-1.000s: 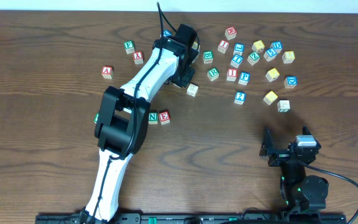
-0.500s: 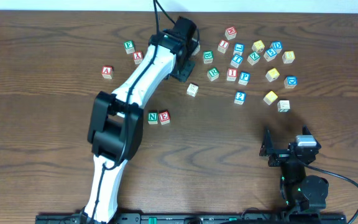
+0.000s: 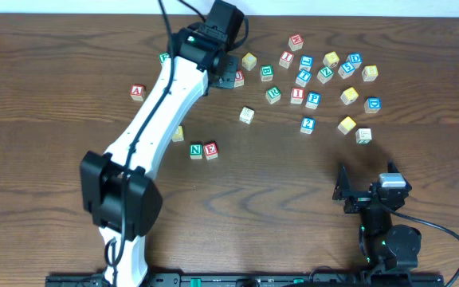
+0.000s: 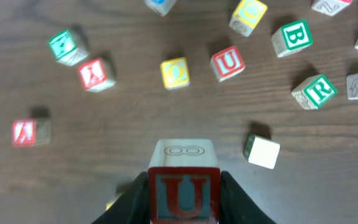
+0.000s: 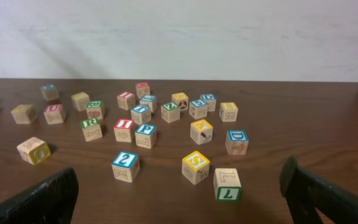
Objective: Spell out NEURIPS
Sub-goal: 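Lift the red U block with the left gripper, then carry the red U block toward the right of the red E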
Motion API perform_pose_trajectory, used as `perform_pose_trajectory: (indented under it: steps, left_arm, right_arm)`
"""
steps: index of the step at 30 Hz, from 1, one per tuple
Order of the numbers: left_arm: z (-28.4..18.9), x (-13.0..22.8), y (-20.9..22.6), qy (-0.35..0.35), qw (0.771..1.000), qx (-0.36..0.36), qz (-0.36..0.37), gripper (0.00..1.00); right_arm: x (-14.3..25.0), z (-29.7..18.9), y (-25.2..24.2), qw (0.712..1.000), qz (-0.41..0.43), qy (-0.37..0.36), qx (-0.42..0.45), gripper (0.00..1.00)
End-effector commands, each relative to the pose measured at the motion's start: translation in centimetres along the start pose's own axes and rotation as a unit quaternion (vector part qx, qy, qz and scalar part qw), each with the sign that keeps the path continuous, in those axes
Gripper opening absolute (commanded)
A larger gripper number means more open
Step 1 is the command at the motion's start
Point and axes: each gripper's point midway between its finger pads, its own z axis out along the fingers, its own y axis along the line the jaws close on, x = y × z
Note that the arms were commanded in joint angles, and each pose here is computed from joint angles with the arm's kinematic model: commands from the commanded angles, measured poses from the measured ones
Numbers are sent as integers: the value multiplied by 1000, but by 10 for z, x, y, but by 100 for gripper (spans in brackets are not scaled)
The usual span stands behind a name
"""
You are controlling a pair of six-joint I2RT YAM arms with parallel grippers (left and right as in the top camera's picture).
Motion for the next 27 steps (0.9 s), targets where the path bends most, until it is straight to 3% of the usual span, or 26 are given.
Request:
perform_pose_trajectory:
  steps: [1,20,27]
  left_arm:
    - [-15,1,6,-3,998,-15,-64,7]
    - [10,86,-73,54,998,-39,-7,7]
    - [27,123,-81,68,997,-46,-2,7]
  right_arm:
    - [0,0,-2,1000,7,0,3,99]
    - [0,0,-2,1000,7,0,3,99]
    - [0,0,-2,1000,7,0,3,99]
